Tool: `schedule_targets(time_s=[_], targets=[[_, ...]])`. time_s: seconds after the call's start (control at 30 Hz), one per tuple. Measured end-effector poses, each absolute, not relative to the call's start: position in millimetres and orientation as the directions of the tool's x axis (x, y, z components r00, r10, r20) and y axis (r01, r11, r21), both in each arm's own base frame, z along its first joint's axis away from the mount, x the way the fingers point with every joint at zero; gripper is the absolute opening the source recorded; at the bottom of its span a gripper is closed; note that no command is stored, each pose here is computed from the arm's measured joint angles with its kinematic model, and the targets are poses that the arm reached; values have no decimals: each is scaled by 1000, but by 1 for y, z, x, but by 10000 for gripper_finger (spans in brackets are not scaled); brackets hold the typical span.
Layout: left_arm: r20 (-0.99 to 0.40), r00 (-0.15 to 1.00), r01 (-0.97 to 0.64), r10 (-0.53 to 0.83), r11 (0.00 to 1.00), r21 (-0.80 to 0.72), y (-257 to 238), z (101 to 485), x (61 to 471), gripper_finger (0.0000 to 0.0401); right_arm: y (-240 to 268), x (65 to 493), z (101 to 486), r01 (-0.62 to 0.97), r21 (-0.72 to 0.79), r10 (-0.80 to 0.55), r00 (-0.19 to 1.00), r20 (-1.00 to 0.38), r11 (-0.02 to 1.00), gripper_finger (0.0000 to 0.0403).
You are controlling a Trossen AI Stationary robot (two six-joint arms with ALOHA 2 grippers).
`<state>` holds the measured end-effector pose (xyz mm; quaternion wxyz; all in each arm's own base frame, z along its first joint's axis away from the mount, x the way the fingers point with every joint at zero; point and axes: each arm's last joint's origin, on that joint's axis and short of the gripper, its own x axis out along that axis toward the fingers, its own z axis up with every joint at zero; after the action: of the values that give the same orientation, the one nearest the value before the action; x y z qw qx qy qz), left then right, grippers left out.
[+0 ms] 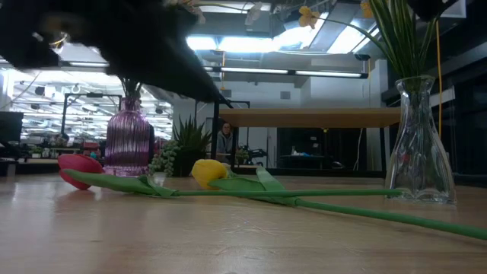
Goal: Pick and place flowers into a vace then onto a shelf
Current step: Put the yellow flower into the transparent vase
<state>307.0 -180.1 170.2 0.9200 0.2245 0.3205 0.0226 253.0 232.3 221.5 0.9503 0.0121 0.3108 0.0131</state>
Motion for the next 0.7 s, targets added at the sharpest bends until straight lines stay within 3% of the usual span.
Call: schedule_targets(time_s=[0.23, 0.7], targets=[[-640, 741, 143, 202, 884, 445, -175, 148, 326, 11, 229, 250, 214, -16, 8, 17, 791, -611, 1000, 9], [-697, 668, 222, 260, 825, 520, -173, 164, 348, 10, 228, 249, 213, -16, -6, 8, 783, -622, 1000, 9]])
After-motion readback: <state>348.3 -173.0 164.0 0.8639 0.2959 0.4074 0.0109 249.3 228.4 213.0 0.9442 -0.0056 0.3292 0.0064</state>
